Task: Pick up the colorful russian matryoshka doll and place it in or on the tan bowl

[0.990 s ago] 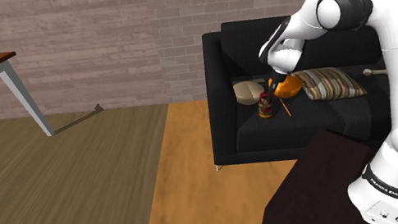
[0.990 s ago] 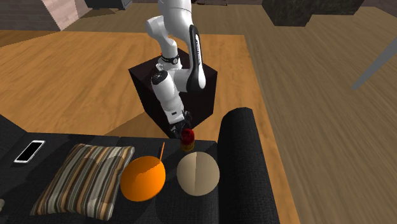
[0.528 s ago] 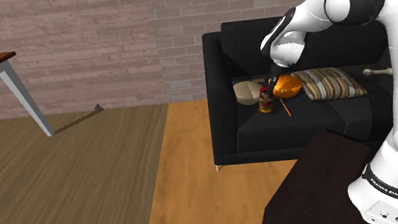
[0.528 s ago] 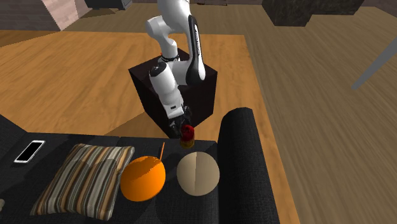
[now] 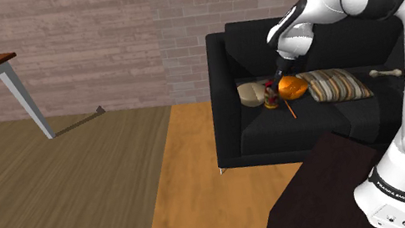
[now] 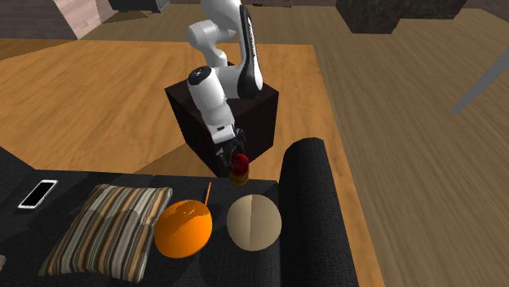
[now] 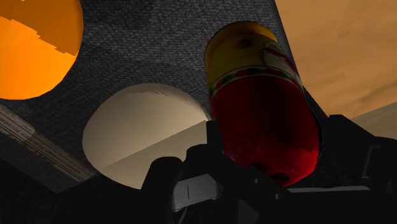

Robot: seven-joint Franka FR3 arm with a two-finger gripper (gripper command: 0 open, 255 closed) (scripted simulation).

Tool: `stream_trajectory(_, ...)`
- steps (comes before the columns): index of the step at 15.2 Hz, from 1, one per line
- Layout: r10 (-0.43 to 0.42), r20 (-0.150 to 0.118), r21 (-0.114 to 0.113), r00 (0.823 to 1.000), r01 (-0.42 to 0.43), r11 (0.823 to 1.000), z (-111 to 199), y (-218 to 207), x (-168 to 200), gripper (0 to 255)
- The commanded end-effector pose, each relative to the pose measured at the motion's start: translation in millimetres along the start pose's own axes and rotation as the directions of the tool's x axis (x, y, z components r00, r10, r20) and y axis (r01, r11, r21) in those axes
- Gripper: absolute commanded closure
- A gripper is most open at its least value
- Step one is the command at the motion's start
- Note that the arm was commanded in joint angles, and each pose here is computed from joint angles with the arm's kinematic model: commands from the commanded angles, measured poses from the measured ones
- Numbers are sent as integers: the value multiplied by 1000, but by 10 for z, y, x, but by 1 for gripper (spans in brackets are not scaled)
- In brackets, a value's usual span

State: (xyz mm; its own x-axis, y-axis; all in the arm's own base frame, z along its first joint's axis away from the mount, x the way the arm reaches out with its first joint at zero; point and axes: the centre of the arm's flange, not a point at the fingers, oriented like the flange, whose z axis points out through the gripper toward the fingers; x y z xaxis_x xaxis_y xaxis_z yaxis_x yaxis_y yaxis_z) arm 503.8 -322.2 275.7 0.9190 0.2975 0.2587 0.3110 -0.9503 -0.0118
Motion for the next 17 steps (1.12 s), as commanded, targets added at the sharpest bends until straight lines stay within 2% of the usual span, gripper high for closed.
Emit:
stream_trajectory(1,0,0,0,1000,0,1000,-113,-8,11,255)
stream_trajectory(15,0,0,0,1000,0,1000,-816,-17,199,255)
stream_trajectory(17,0,0,0,1000,0,1000,-847,157,395,255)
